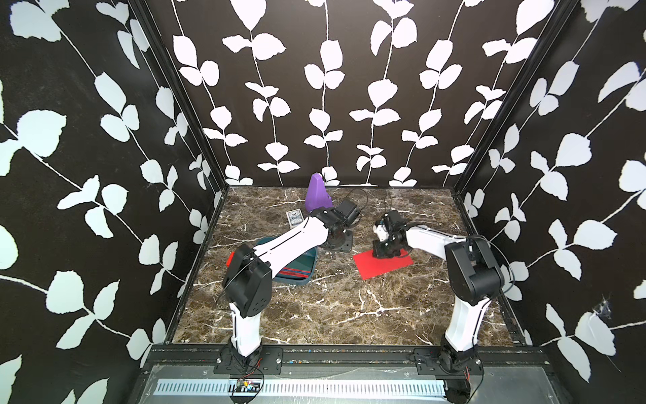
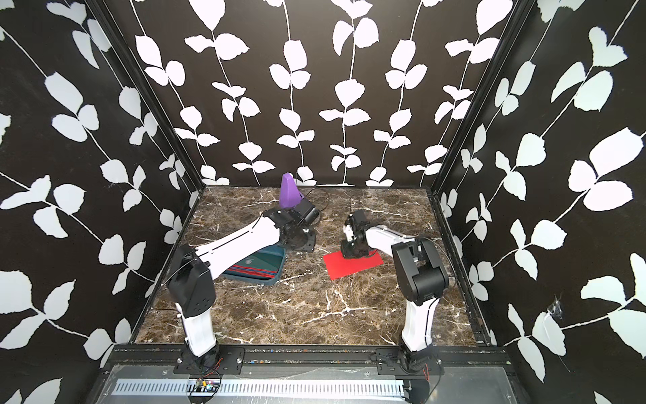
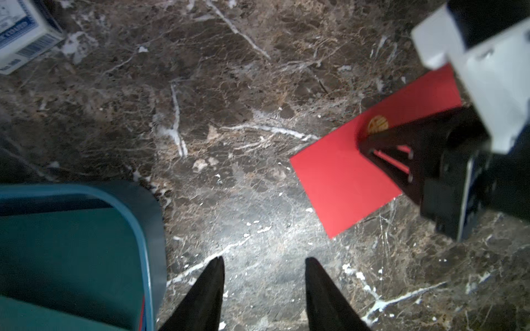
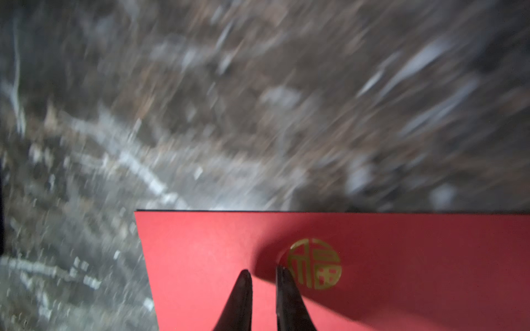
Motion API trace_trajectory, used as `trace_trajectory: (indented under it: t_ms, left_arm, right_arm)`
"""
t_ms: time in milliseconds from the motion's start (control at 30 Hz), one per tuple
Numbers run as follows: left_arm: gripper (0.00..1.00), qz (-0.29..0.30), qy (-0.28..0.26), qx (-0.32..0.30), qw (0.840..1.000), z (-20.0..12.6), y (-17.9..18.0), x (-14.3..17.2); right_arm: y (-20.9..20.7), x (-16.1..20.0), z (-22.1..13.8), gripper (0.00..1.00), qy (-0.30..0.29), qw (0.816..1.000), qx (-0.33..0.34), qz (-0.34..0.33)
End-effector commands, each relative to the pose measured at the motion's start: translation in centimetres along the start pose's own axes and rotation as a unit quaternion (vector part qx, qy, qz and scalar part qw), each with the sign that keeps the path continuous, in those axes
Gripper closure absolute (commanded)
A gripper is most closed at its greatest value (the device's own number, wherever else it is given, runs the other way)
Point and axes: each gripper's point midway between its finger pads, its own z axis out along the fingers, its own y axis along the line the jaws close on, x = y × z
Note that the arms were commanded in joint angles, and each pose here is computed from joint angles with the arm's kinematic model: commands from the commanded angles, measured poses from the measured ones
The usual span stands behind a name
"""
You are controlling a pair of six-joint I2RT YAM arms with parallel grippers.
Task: Put the sealed envelopes into the storage box
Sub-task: Move the envelope to the center of the board, then pick up the envelope from the center of the board.
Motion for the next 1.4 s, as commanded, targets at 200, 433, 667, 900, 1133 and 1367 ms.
trace_trajectory:
  t_ms: [200,433,667,900,1133,1367]
  left_arm:
    - [0.49,-0.036,0.026,0.074,0.996,1.9,-2.3,1.5]
    - [0.45,-0.092,0.064,0.097,0.989,3.5,-2.8,3.8]
    - [0.43,-0.173,0.039,0.120,0.977,5.0,-3.6,4.3]
    - [0.41,-0.213,0.035,0.136,0.967,7.1,-4.7,5.6]
    - [0.40,-0.216,0.042,0.149,0.964,8.7,-5.1,7.1]
    - [0.38,-0.224,0.049,0.155,0.961,10.3,-4.9,8.0]
  right_arm:
    - [0.2,-0.7,-8.1,0.16,-0.099,0.993,0.055,0.030]
    - [-6.9,-0.7,-9.8,0.01,-0.119,0.977,0.102,0.148]
    - [-9.8,-1.0,-7.9,0.08,-0.083,0.980,0.090,0.156]
    - [-10.2,-0.8,-4.6,0.11,-0.028,0.986,0.058,0.152]
    - [-9.3,-0.3,-3.4,0.14,-0.014,0.988,0.025,0.153]
    - [-7.9,2.1,-2.5,0.19,0.011,0.988,0.014,0.154]
